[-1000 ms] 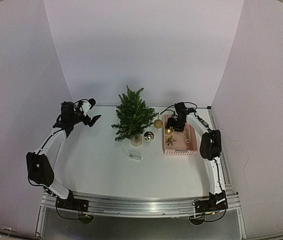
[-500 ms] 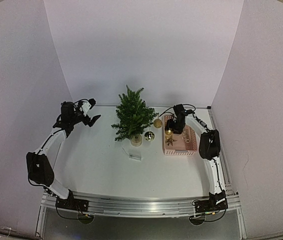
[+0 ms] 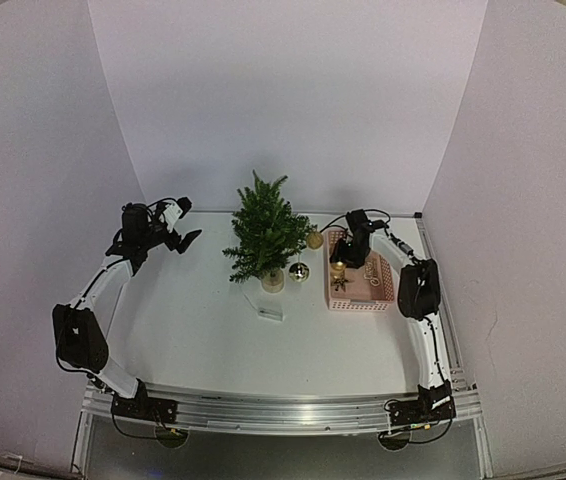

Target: Decorate the small christmas tree

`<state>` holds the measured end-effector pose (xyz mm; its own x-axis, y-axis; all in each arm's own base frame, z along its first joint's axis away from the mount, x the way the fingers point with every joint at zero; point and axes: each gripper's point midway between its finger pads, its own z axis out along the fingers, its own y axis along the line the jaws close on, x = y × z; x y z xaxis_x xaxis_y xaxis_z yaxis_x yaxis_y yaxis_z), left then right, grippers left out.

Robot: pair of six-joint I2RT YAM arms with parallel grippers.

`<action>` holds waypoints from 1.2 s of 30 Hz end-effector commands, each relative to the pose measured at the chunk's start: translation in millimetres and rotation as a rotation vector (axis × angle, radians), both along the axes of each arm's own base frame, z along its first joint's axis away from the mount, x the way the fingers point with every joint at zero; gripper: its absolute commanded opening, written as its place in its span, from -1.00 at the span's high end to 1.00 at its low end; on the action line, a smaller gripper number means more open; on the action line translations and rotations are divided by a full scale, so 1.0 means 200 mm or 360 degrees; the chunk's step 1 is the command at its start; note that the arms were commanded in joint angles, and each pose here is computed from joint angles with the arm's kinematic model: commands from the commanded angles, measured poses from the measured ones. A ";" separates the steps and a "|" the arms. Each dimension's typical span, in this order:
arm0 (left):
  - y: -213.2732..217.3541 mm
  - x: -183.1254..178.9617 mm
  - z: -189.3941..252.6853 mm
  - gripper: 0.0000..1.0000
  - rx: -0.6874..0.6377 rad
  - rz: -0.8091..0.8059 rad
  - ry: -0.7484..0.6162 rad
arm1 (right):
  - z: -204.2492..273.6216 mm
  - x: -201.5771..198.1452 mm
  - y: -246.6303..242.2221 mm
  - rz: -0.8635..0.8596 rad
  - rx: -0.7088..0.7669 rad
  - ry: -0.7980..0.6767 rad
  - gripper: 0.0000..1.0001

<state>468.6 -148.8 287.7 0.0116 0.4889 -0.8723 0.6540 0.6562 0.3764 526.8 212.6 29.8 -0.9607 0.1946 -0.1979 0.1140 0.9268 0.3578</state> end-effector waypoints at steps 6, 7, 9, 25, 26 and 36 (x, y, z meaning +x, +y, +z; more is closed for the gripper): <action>0.01 -0.01 0.14 -0.99 -0.0021 0.0003 -0.0114 | 0.68 -0.06 -0.05 0.0065 0.0008 -0.0385 0.32; 0.01 -0.02 0.14 -0.99 -0.0026 0.0001 -0.0121 | 0.73 -0.07 -0.06 0.0074 0.0001 -0.0413 0.32; 0.01 -0.03 0.16 -0.99 -0.0037 -0.0006 -0.0136 | 0.84 -0.10 -0.07 0.0100 0.0003 -0.0487 0.32; -0.02 -0.30 0.38 -0.97 -0.0394 -0.0060 -0.0037 | 1.96 -0.59 0.36 0.0718 0.0489 -0.1219 0.38; -0.03 -0.34 0.39 -0.96 -0.0444 -0.0077 0.0016 | 2.01 -0.62 0.41 0.0744 0.0515 -0.1258 0.38; 0.00 -0.78 0.52 -0.98 -0.0384 -0.0175 -0.0193 | 2.33 -0.91 0.90 0.0785 0.0918 -0.1480 0.40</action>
<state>347.2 -152.5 374.1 0.0477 0.2107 -0.9764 0.7040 0.6864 0.1825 368.8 370.3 444.4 -0.5588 0.0137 -0.8292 -0.6887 0.5493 0.4732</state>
